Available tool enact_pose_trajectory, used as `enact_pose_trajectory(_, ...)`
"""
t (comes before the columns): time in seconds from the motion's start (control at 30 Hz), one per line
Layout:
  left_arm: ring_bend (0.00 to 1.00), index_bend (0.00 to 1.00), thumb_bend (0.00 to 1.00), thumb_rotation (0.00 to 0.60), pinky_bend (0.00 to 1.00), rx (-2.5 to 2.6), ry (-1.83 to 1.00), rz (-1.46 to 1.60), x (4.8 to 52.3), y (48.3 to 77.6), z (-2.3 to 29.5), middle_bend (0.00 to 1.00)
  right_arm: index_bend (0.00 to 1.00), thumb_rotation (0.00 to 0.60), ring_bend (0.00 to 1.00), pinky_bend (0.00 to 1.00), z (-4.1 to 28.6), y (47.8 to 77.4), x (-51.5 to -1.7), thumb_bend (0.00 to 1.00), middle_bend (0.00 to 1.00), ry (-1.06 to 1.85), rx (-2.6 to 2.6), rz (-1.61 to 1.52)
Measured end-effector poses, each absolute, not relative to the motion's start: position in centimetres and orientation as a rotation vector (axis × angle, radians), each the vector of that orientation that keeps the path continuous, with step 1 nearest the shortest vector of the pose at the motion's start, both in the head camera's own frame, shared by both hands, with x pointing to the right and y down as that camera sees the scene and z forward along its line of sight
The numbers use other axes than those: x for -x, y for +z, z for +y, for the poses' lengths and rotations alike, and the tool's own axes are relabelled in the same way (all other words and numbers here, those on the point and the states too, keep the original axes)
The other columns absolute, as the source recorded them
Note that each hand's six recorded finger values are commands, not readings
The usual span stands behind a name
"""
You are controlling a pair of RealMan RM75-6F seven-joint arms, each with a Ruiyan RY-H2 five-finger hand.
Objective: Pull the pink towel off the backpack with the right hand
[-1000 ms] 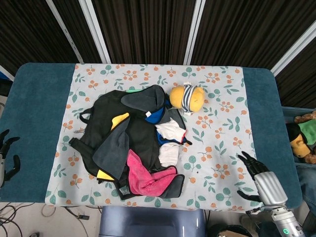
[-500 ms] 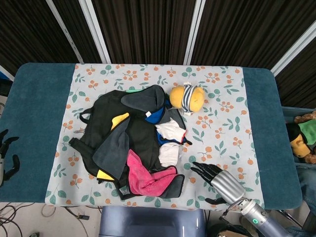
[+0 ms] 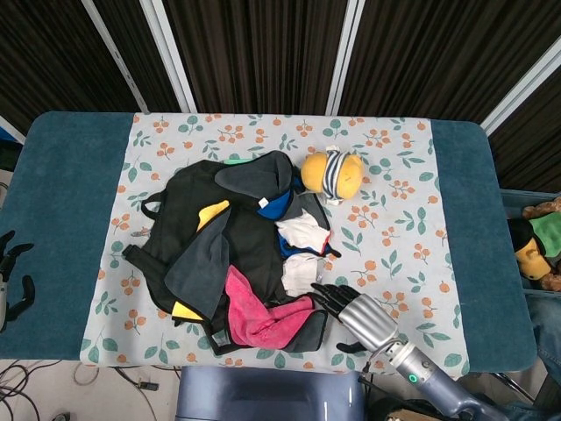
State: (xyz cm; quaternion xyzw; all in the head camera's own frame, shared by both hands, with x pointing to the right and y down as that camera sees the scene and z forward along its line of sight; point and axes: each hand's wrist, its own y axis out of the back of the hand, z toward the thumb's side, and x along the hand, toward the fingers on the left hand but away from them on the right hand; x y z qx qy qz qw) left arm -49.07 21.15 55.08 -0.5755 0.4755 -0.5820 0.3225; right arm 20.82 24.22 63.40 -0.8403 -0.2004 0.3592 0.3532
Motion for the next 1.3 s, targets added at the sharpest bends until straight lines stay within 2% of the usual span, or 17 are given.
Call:
enact_pose_trajectory(0.27, 0.11, 0.23, 0.59, 0.600, 0.01, 1.512, -1.530, 1.251, 49.1, 55.1, 21.1, 0.06, 0.05, 0.600, 0.19, 0.21, 24.8, 64.4, -18.2, 0.19, 0.16, 0.932, 2.169, -0.452)
enact_pose_trajectory(0.43, 0.11, 0.23, 0.59, 0.600, 0.01, 1.511, -1.529, 1.257, 49.2, 55.0, 21.1, 0.06, 0.15, 0.600, 0.29, 0.21, 25.1, 65.1, -17.3, 0.27, 0.28, 0.944, 2.167, -0.431)
enact_pose_trajectory(0.53, 0.11, 0.23, 0.59, 0.600, 0.01, 1.513, -1.529, 1.257, 49.2, 55.0, 21.0, 0.06, 0.20, 0.600, 0.34, 0.23, 25.2, 65.3, -17.1, 0.34, 0.32, 0.951, 2.154, -0.421)
enact_pose_trajectory(0.63, 0.11, 0.23, 0.59, 0.600, 0.01, 1.515, -1.529, 1.256, 49.2, 55.1, 21.1, 0.06, 0.30, 0.600, 0.41, 0.27, 25.4, 65.6, -17.1, 0.41, 0.38, 0.966, 2.139, -0.406)
enact_pose_trajectory(0.73, 0.12, 0.23, 0.59, 0.600, 0.01, 1.516, -1.528, 1.258, 49.2, 55.0, 21.0, 0.06, 0.45, 0.600, 0.52, 0.36, 25.4, 65.9, -17.3, 0.48, 0.49, 0.985, 2.122, -0.396)
enact_pose_trajectory(0.93, 0.12, 0.23, 0.59, 0.600, 0.01, 1.518, -1.526, 1.260, 49.2, 55.0, 21.0, 0.06, 0.63, 0.600, 0.60, 0.41, 25.2, 65.7, -17.2, 0.56, 0.60, 0.994, 2.131, -0.419)
enact_pose_trajectory(1.3, 0.12, 0.23, 0.59, 0.600, 0.01, 1.521, -1.524, 1.267, 49.2, 54.9, 21.0, 0.06, 0.72, 0.600, 0.61, 0.42, 24.2, 64.5, -17.3, 0.57, 0.63, 0.983, 2.198, -0.506)
